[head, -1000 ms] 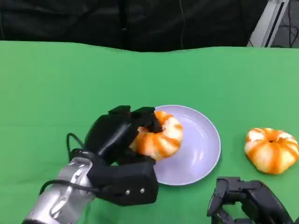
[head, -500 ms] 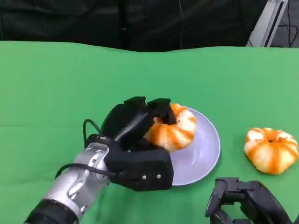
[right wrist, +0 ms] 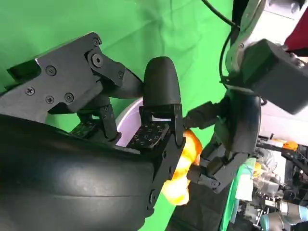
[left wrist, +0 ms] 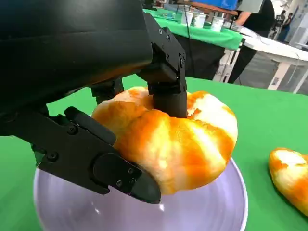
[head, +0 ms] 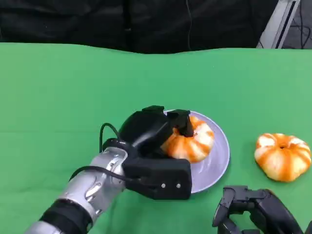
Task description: Grasp the bread from the table and place it into the plate.
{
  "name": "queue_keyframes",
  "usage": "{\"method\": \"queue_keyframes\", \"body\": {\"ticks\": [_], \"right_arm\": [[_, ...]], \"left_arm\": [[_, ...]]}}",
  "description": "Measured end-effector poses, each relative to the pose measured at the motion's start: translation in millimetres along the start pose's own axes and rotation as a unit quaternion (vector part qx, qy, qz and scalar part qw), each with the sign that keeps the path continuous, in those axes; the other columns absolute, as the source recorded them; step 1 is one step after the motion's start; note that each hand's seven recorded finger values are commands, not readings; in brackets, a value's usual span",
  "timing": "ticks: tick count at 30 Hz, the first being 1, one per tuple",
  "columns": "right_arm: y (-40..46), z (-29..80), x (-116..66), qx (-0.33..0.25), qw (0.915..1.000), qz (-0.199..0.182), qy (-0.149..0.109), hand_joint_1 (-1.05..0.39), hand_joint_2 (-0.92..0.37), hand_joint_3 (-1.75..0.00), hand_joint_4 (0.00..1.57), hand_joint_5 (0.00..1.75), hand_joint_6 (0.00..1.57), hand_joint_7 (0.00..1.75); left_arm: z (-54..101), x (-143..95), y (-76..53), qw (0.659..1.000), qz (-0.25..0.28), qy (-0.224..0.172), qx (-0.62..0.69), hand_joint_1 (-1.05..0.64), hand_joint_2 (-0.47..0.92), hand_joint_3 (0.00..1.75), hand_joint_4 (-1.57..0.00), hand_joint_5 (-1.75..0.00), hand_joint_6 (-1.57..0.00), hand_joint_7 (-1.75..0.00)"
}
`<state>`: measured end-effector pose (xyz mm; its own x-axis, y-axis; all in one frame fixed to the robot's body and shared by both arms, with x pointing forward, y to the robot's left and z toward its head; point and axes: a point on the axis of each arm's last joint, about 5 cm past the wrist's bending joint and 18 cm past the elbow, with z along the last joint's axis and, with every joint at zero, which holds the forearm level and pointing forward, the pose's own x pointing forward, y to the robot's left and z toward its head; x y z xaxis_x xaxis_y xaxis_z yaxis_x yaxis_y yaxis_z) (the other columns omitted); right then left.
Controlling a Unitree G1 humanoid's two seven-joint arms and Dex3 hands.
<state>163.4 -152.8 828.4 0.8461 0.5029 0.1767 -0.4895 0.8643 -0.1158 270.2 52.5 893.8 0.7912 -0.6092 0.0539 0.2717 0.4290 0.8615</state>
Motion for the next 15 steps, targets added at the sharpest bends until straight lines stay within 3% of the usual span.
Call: {"method": "queue_keyframes", "body": {"ticks": [6,9,12,14,15], "right_arm": [[1.0,-0.2,0.3,0.001,1.0000,0.001,0.000,-0.11,-0.57,-1.05,0.86,1.40,0.87,1.17],[1.6,-0.2,0.6,0.001,1.0000,0.001,0.000,-0.11,-0.57,-1.04,0.86,1.40,0.87,1.17],[1.8,-0.4,0.5,0.001,1.0000,0.002,0.000,-0.11,-0.56,-1.05,0.86,1.40,0.87,1.18],[1.9,-0.6,0.4,0.002,1.0000,0.002,0.000,-0.11,-0.56,-1.05,0.86,1.41,0.86,1.18],[1.9,-0.7,0.4,0.002,1.0000,0.002,0.000,-0.11,-0.56,-1.05,0.86,1.41,0.86,1.18]], "left_arm": [[-2.3,1.7,-3.9,1.000,-0.024,0.012,-0.001,-0.11,0.80,0.00,-0.47,-1.62,-0.56,-1.39],[-3.7,1.4,-6.4,0.999,-0.029,0.016,-0.009,-0.13,0.81,0.00,-0.47,-1.58,-0.58,-1.32],[-4.2,1.5,-7.4,0.999,-0.031,0.018,-0.015,-0.28,0.82,0.00,-0.63,-1.00,-0.91,-0.35],[-3.9,2.0,-6.9,0.999,-0.033,0.016,-0.014,-0.36,0.85,0.00,-0.74,-0.60,-0.93,-0.08],[-3.9,2.2,-6.5,0.999,-0.037,0.015,-0.013,-0.38,0.86,0.00,-0.78,-0.45,-0.90,-0.04]]}}
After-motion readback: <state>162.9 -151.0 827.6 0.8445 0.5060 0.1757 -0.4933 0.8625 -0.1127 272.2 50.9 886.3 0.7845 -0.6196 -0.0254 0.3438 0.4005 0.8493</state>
